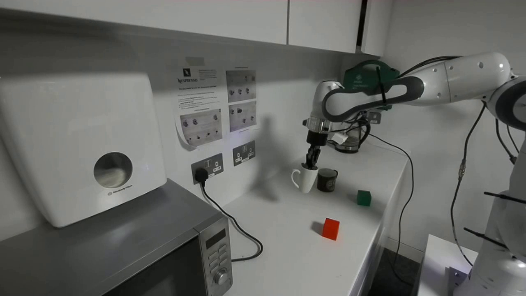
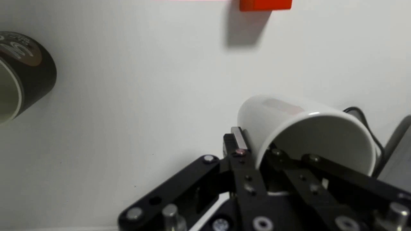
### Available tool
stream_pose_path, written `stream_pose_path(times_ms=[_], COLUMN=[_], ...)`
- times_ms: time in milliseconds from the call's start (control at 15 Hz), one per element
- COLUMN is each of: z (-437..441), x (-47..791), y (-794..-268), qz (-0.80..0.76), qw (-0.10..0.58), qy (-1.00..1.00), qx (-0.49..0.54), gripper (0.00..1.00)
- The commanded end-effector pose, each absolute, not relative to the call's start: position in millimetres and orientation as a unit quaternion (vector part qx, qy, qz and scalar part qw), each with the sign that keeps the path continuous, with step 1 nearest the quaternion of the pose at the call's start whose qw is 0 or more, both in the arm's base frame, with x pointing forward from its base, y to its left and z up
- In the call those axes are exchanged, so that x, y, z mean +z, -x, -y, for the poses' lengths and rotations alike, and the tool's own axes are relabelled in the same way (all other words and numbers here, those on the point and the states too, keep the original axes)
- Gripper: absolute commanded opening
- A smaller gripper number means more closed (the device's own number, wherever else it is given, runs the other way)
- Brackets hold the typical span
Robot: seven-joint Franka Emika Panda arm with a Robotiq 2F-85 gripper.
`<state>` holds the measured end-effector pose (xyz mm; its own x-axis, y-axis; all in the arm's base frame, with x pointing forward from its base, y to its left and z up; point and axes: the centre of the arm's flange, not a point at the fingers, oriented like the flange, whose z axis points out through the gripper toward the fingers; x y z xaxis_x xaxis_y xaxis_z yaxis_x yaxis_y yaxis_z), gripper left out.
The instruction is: Put the mugs on the table and then stack the blocks
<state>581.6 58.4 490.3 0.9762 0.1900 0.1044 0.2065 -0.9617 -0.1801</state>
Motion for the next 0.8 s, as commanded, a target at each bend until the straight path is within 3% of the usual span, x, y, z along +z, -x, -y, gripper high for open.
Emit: stream_pose_path(times_ms=[0, 733], z=[-47, 9], x=[487, 441], y=[-616, -635], qz=[0.036, -0.062], qw=[0.088, -0.041], qy=[0.992, 0.993], qx=[-0.080, -0.093], gripper=[0.02, 0.02])
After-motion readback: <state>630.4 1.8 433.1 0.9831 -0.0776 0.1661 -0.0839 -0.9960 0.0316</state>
